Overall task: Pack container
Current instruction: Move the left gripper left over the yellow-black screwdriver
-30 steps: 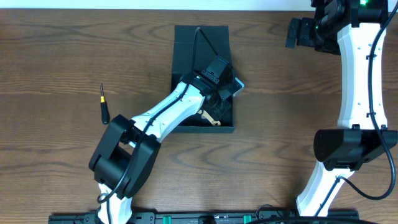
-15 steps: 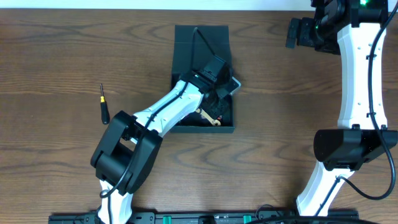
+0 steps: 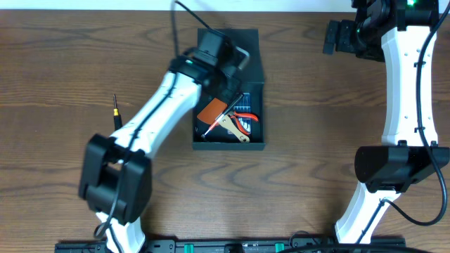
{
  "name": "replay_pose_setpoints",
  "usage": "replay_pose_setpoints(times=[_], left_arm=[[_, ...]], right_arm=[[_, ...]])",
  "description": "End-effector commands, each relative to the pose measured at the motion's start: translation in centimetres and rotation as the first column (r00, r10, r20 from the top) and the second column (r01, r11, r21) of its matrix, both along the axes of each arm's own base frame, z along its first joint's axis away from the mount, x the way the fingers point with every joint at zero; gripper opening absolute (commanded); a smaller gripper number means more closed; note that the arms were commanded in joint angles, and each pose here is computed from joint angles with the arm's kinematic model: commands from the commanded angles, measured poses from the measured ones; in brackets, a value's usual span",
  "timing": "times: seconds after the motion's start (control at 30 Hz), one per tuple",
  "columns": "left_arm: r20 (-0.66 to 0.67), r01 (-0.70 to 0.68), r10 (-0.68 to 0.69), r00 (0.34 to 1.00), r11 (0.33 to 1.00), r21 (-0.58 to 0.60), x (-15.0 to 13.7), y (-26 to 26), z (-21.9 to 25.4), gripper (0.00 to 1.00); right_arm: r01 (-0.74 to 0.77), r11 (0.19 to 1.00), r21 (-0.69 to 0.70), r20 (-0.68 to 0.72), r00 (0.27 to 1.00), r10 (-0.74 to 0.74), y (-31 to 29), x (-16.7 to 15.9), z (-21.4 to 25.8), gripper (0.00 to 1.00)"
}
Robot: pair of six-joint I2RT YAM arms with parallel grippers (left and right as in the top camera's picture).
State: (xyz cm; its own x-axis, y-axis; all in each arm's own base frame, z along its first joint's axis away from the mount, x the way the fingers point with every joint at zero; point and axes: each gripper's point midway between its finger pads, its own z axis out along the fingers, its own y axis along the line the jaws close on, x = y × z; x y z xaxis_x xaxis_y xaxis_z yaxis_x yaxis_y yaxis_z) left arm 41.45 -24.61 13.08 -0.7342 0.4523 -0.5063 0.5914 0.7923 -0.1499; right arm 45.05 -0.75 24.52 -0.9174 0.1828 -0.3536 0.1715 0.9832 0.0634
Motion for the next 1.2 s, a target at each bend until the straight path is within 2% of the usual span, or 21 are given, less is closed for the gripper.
replay_pose_setpoints(times=[0.0, 0.13, 0.17, 0.23, 0.3, 0.37, 0.47, 0.53, 0.7, 1.03, 1.17], left_arm=[[0.021, -0.107, 0.108, 0.994, 0.994, -0.021, 1.2, 3.1, 2.6, 0.37], [0.033, -0.332, 0.33, 0.943, 0.94, 0.076, 2.7, 9.5, 2.6, 0.38], [0.038, -0.424, 0.423, 0.905, 0.897, 0.128, 2.9, 12.3, 2.3, 0.45], [0.03, -0.525, 0.529, 0.848, 0.831, 0.186, 2.6, 15.7, 1.8, 0.5], [0.003, -0.602, 0.62, 0.785, 0.762, 0.239, 1.7, 18.8, 1.2, 0.5], [-0.038, -0.66, 0.694, 0.719, 0.699, 0.274, 0.6, 21.7, 0.7, 0.51], [-0.085, -0.696, 0.753, 0.652, 0.64, 0.325, -1.0, 24.8, 0.1, 0.52], [-0.11, -0.708, 0.779, 0.618, 0.612, 0.353, -2.0, 26.4, -0.4, 0.59], [-0.164, -0.715, 0.816, 0.554, 0.568, 0.408, -4.3, 28.6, -2.4, 0.78], [-0.182, -0.705, 0.819, 0.545, 0.565, 0.429, -5.7, 28.8, -6.5, 0.83], [-0.188, -0.677, 0.798, 0.572, 0.589, 0.441, -6.2, 28.8, -7.9, 0.84]], right_arm=[[-0.019, 1.0, -0.005, 0.025, 0.999, 0.02, 0.3, 0.1, 0.9, 0.99], [-0.019, 1.0, -0.006, 0.025, 1.0, 0.019, 0.2, 0.1, 0.9, 0.99], [-0.019, 1.0, -0.006, 0.025, 0.999, 0.019, 0.3, 0.1, 0.9, 0.99], [-0.019, 1.0, -0.005, 0.025, 1.0, 0.019, 0.3, 0.1, 0.9, 0.99], [-0.019, 1.0, -0.005, 0.025, 1.0, 0.019, 0.3, 0.1, 0.9, 0.99], [-0.019, 1.0, -0.005, 0.025, 0.999, 0.02, 0.3, 0.1, 0.9, 0.99], [-0.019, 1.0, -0.005, 0.025, 0.999, 0.02, 0.3, 0.1, 0.9, 0.99], [-0.019, 1.0, -0.005, 0.025, 1.0, 0.019, 0.3, 0.1, 0.9, 0.99], [-0.019, 1.0, -0.005, 0.025, 1.0, 0.019, 0.3, 0.1, 0.9, 0.99], [-0.019, 1.0, -0.005, 0.025, 1.0, 0.019, 0.3, 0.1, 0.9, 0.99], [-0.019, 1.0, -0.005, 0.025, 1.0, 0.019, 0.3, 0.1, 0.9, 0.99]])
